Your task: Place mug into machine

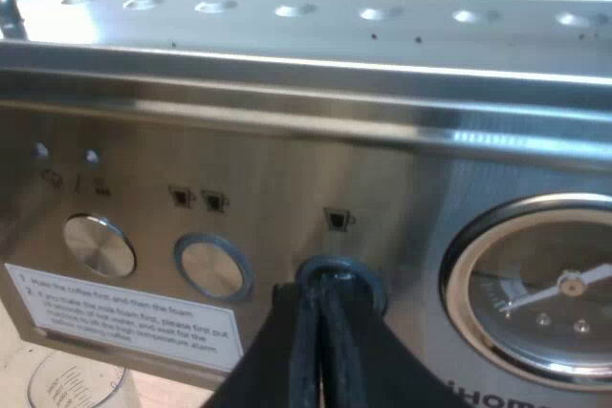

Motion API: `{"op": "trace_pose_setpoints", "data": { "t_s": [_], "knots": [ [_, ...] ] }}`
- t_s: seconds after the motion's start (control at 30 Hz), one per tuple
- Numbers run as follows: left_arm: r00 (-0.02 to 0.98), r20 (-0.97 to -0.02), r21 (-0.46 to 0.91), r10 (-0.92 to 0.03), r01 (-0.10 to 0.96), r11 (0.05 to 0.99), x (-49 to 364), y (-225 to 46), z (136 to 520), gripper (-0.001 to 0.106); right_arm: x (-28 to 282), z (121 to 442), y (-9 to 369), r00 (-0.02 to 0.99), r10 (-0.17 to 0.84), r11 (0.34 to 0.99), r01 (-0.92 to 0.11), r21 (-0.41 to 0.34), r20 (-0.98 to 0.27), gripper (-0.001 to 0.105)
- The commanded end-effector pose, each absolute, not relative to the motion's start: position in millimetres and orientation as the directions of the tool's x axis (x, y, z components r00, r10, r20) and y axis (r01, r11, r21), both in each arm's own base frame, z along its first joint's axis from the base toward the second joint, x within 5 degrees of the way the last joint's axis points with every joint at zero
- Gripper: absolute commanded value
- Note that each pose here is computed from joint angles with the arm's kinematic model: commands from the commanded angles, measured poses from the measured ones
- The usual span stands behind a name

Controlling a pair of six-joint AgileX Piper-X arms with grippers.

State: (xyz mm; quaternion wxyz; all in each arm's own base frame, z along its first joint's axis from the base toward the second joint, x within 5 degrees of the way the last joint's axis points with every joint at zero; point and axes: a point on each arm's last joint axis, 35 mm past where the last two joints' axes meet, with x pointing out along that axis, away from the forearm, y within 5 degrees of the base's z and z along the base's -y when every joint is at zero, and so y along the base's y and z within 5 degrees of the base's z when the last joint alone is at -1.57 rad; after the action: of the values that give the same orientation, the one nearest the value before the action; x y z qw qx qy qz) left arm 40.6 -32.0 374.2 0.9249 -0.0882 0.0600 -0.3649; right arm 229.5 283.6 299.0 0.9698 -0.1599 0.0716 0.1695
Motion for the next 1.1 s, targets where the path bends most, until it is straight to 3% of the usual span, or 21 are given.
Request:
{"op": "trace_pose_setpoints", "data": {
  "t_s": [0.03, 0.7, 0.73, 0.77, 0.8, 0.9, 1.1],
  "knots": [
    [0.736, -0.025, -0.205, -0.676, 0.658, 0.724, 38, -30, 378, 0.079, 240, 300, 280, 0.953, 0.249, 0.913, -0.291, -0.286, -0.175, 0.000],
    [0.736, -0.025, -0.205, -0.676, 0.658, 0.724, 38, -30, 378, 0.079, 222, 300, 288, 0.931, 0.296, 0.883, -0.351, -0.310, -0.212, 0.001],
    [0.736, -0.025, -0.205, -0.676, 0.658, 0.724, 38, -30, 378, 0.079, 218, 302, 289, 0.928, 0.306, 0.878, -0.362, -0.312, -0.214, 0.006],
    [0.736, -0.025, -0.205, -0.676, 0.658, 0.724, 38, -30, 378, 0.079, 201, 311, 287, 0.910, 0.334, 0.853, -0.402, -0.333, -0.245, 0.056],
    [0.736, -0.025, -0.205, -0.676, 0.658, 0.724, 38, -30, 378, 0.079, 199, 312, 287, 0.909, 0.337, 0.852, -0.405, -0.333, -0.244, 0.058],
    [0.732, -0.025, -0.205, -0.681, 0.663, 0.720, 38, -31, 378, 0.079, 183, 322, 282, 0.895, 0.360, 0.830, -0.437, -0.347, -0.265, 0.082],
    [0.732, -0.025, -0.205, -0.681, 0.663, 0.720, 38, -31, 378, 0.079, 153, 344, 259, 0.842, 0.420, 0.763, -0.529, -0.371, -0.338, 0.082]
  ]
}}
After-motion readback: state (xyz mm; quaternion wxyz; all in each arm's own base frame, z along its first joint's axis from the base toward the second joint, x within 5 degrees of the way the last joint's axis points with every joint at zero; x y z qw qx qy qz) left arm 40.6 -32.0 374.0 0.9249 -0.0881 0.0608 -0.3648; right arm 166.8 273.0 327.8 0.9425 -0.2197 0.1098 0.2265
